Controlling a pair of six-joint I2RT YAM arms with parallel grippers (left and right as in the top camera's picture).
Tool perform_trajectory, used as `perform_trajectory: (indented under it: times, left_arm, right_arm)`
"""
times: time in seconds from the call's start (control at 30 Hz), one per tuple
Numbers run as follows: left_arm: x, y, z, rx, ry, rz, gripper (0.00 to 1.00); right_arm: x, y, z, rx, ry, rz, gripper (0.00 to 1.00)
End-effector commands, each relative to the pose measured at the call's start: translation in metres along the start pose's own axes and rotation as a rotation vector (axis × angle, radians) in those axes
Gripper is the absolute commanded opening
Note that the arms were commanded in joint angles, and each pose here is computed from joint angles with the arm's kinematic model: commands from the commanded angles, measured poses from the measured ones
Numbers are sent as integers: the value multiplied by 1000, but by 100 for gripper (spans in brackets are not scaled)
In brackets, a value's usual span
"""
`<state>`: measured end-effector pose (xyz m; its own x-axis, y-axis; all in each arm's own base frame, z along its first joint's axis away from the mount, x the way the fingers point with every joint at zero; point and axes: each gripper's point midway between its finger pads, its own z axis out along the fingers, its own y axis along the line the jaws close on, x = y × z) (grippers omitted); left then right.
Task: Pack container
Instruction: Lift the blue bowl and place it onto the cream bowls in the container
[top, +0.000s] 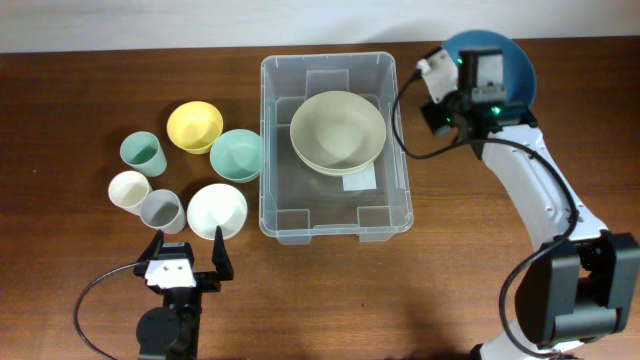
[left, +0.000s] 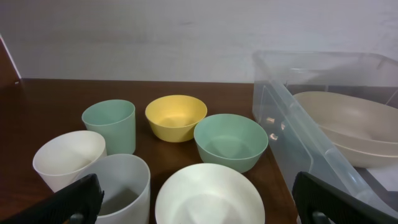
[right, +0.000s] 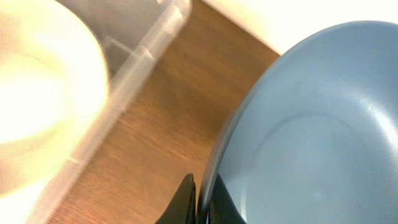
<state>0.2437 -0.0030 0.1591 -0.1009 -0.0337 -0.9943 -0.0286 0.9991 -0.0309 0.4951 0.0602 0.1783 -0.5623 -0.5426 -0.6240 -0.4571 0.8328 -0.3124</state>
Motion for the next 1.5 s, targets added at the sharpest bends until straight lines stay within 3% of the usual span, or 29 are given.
perform_trajectory:
  times: [0.0, 0.33, 0.67, 1.0, 1.47]
  left_arm:
    - [4, 0, 1, 4, 6, 19, 100]
    - [4, 0, 1, 4, 6, 19, 100]
    - [4, 0, 1, 4, 6, 19, 100]
    - [4, 0, 1, 4, 6, 19, 99]
    - [4, 0, 1, 4, 6, 19, 100]
  right_arm:
    - [-51, 5, -34, 40, -94, -78, 4]
    - [-103, 97, -58, -21, -155, -331, 4]
    - [-96, 187, -50, -187, -131, -454, 4]
    - [-69, 214, -10, -272, -45, -472, 4]
    - [-66, 233, -8, -375, -62, -468, 4]
